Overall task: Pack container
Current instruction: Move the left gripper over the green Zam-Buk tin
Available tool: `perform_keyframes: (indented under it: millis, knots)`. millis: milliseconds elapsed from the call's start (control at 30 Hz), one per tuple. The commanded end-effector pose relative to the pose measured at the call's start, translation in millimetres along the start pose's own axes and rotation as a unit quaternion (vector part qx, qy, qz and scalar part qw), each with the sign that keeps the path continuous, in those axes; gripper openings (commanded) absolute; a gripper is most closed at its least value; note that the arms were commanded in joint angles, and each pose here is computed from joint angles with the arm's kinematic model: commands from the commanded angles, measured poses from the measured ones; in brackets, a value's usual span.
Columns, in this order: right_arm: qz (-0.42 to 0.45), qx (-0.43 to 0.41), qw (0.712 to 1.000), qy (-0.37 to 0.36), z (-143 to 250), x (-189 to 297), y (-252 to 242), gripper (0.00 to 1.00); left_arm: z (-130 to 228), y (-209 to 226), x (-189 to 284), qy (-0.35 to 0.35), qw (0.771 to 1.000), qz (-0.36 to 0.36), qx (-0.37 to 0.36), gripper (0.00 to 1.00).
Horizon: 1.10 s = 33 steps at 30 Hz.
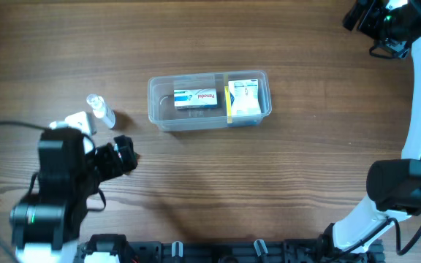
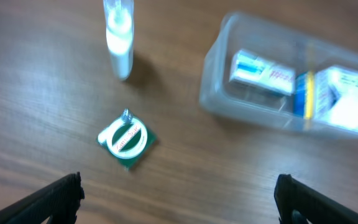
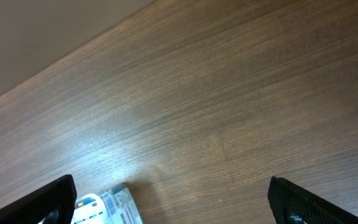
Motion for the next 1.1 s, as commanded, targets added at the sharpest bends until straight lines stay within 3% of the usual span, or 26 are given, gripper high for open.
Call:
perform_keyframes:
  millis: [0,100,333,533,800,1067]
  knots:
    - [0.005,-0.003,1.0,-0.003,0,0,1,1.0,-5,-1,-23,0.062,0.998,-0.015,0.006,1.0]
    - [0.005,-0.003,1.0,-0.003,0,0,1,1.0,-11,-2,-42,0.089,0.996,-0.024,0.003,1.0]
    - [0.005,-0.003,1.0,-0.003,0,0,1,1.0,-19,-3,-92,0.154,0.984,-0.031,-0.087,1.0]
    - [0.005,-0.003,1.0,-0.003,0,0,1,1.0,-14,0,-119,0.21,0.96,-0.023,-0.184,1.0]
    - [0.005,-0.003,1.0,-0.003,0,0,1,1.0,-13,2,-134,0.231,0.935,-0.017,-0.269,1.0]
    - [0.005,-0.003,1.0,-0.003,0,0,1,1.0,-12,13,-139,0.249,0.93,-0.036,-0.269,1.0]
Point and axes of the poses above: each gripper's point midway between its finger pads, its own x axis back along the fingers, its own y axis along the line the jaws close on, z = x × y, the point moved 10 cm from there along x, back along the fingers, and after that the axes turned 1 degree about -x, right-handed, at the moved point
